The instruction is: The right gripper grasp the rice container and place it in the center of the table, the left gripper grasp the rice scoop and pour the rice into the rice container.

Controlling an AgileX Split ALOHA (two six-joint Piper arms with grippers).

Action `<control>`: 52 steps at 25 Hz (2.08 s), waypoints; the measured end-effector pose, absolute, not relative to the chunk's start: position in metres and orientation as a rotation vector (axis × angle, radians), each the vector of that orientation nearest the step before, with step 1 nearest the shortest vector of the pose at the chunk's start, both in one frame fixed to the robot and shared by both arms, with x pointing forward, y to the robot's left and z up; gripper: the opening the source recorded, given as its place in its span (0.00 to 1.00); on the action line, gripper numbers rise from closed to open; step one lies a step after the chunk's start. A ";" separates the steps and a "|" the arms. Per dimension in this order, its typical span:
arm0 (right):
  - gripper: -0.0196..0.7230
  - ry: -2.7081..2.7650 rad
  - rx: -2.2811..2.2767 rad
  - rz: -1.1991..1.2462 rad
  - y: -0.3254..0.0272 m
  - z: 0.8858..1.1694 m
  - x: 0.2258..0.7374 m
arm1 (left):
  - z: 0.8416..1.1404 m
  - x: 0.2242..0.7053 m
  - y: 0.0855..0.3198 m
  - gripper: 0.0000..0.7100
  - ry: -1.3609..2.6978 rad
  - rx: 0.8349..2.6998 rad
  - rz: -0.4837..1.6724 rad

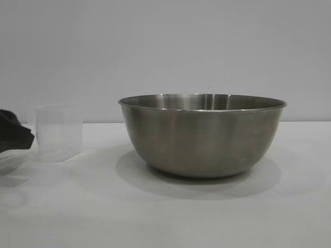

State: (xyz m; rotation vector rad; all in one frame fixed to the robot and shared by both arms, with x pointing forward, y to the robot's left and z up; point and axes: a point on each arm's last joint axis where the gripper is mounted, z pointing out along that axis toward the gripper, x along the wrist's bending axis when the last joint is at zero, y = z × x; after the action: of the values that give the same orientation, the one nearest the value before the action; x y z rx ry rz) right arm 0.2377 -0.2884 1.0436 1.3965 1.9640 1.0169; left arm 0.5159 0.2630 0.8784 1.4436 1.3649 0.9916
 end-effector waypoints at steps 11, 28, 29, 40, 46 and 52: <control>0.46 1.964 1.396 1.017 -0.288 1.044 0.238 | 0.888 0.517 0.334 0.37 1.427 1.327 0.990; 0.46 1.909 1.348 1.072 -0.291 1.043 0.226 | 0.994 0.488 0.343 0.37 1.374 1.358 1.178; 0.46 1.910 1.349 1.074 -0.291 1.043 0.226 | 1.003 0.480 0.343 0.37 1.388 1.362 1.189; 0.46 1.910 1.349 1.074 -0.291 1.043 0.226 | 1.076 0.370 0.333 0.37 1.512 1.241 1.316; 0.46 1.910 1.349 1.074 -0.291 1.043 0.226 | 1.073 0.321 0.326 0.37 1.626 1.248 1.275; 0.46 1.910 1.349 1.074 -0.291 1.043 0.226 | 1.061 0.292 0.309 0.37 1.623 1.344 1.113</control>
State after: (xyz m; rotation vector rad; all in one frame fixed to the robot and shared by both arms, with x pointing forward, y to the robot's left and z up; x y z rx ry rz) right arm 0.2261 -0.2905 1.0429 1.3485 1.9095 1.0737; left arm 0.2924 0.3092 1.0614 1.3445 1.6229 1.1127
